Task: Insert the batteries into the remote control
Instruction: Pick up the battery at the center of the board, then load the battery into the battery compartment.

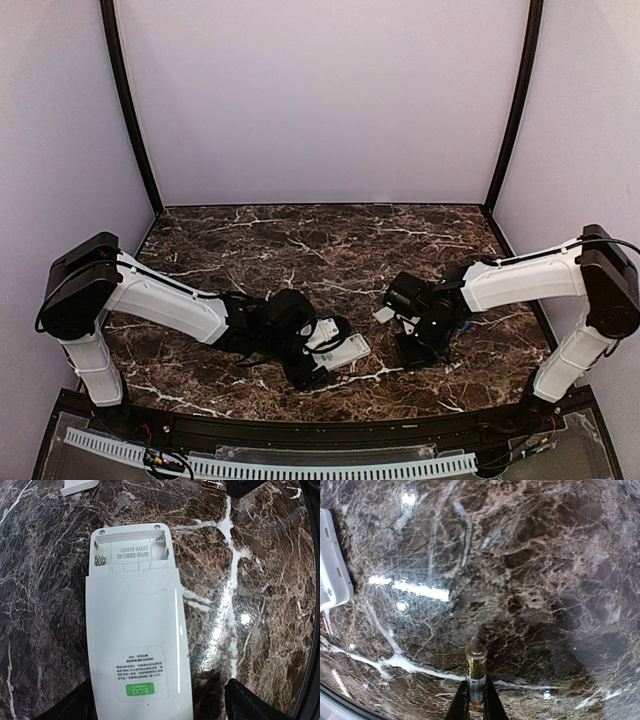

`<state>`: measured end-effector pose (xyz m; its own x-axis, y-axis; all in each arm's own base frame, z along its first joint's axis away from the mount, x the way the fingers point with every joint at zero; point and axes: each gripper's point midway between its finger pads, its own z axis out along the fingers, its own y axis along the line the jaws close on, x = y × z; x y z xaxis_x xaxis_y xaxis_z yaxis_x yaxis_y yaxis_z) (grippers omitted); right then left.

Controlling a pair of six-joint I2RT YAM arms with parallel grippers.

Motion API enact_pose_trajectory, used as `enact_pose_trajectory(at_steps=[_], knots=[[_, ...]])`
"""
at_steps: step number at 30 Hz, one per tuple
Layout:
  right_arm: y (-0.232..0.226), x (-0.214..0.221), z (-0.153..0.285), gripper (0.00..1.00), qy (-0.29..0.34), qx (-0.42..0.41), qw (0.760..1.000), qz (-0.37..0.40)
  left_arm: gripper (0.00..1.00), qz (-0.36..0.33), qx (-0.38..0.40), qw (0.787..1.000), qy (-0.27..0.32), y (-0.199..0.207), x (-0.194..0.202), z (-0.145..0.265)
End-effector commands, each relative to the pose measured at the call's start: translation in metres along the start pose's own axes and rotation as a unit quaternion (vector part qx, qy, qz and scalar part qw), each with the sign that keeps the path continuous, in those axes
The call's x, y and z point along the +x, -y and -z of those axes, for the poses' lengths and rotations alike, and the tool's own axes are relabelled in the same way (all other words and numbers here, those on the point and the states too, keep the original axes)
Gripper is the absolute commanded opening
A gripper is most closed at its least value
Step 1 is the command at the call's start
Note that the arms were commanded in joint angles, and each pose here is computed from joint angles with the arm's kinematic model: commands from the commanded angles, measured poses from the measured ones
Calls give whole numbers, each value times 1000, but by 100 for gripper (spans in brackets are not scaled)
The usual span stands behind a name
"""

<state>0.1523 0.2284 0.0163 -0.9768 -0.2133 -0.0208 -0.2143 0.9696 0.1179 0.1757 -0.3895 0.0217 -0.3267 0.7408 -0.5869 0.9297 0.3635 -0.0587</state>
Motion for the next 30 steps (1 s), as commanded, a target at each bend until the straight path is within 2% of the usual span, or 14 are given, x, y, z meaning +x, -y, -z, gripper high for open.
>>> enact_pose_trajectory(at_steps=[1, 7, 14, 19, 24, 30], knots=[[11, 17, -10, 0, -39, 30, 999, 19, 86, 17, 18, 999, -35, -1, 20, -3], [-8, 8, -1, 0, -49, -29, 997, 56, 78, 52, -8, 998, -39, -17, 28, -6], [-10, 4, 13, 0, -60, -57, 995, 62, 69, 53, 0, 998, -42, -15, 29, -9], [-16, -1, 25, 0, -59, -70, 994, 62, 70, 53, 1, 998, -38, -15, 30, -9], [-42, -13, 55, 0, -62, -106, 990, 74, 73, 54, 1, 998, -39, -15, 31, -6], [-64, -20, 61, 0, -113, -124, 982, 91, 73, 55, -3, 998, -36, -16, 33, -5]])
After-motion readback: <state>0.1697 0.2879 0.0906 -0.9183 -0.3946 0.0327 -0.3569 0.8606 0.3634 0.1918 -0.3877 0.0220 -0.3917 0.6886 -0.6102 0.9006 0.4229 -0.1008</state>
